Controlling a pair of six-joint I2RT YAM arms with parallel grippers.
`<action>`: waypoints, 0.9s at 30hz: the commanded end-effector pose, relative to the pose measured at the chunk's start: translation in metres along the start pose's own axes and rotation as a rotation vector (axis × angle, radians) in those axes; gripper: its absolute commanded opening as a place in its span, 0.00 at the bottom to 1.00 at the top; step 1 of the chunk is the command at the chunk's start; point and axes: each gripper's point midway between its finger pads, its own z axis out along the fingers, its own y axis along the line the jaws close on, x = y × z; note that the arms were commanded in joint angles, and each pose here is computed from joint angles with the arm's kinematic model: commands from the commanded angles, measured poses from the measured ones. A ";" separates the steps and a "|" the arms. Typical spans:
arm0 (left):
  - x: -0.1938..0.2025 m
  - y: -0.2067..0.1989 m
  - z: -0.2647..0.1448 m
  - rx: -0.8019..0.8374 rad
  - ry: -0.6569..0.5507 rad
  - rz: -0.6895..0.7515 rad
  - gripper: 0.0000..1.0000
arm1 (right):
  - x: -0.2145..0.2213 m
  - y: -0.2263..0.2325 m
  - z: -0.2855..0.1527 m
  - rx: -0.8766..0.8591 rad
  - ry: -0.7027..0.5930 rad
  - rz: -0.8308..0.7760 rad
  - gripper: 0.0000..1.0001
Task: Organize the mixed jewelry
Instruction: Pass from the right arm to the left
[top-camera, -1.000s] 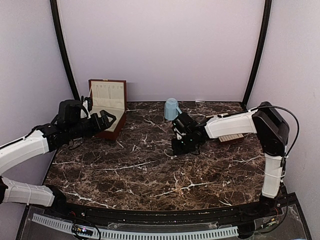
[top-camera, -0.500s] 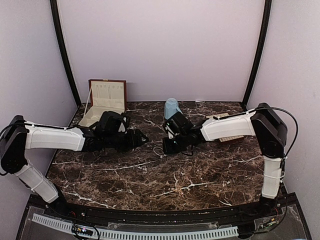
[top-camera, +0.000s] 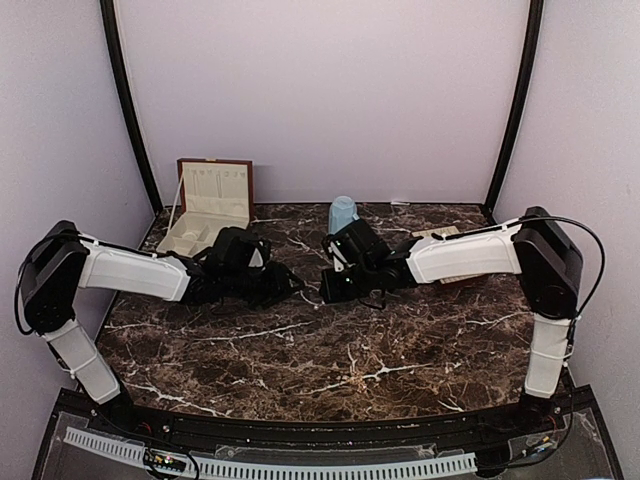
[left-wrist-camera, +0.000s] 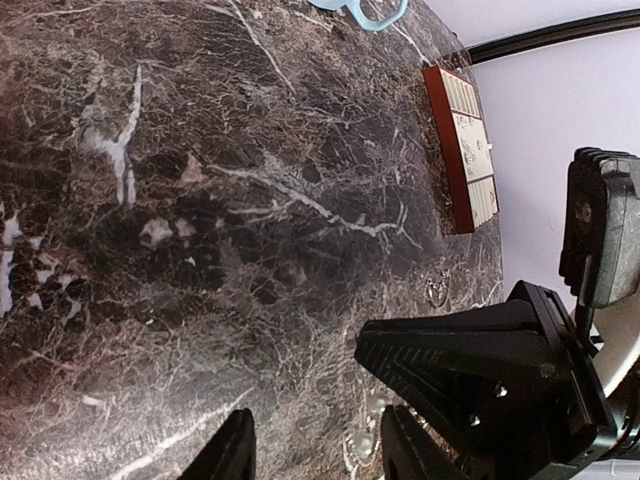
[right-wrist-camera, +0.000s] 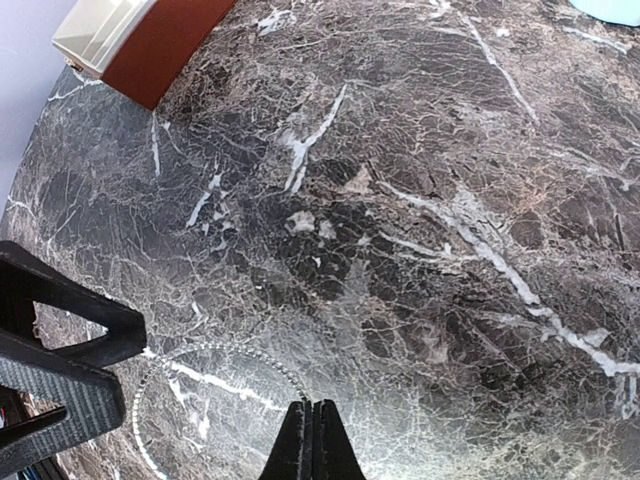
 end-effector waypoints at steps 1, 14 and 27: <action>-0.010 -0.026 0.000 0.077 -0.014 0.003 0.42 | -0.008 0.016 -0.012 -0.043 -0.046 -0.027 0.00; -0.005 -0.018 0.008 0.049 0.012 -0.019 0.33 | -0.008 0.020 -0.013 -0.054 -0.052 -0.031 0.00; -0.003 -0.018 0.012 0.048 0.030 -0.021 0.23 | -0.008 0.023 -0.013 -0.064 -0.054 -0.030 0.00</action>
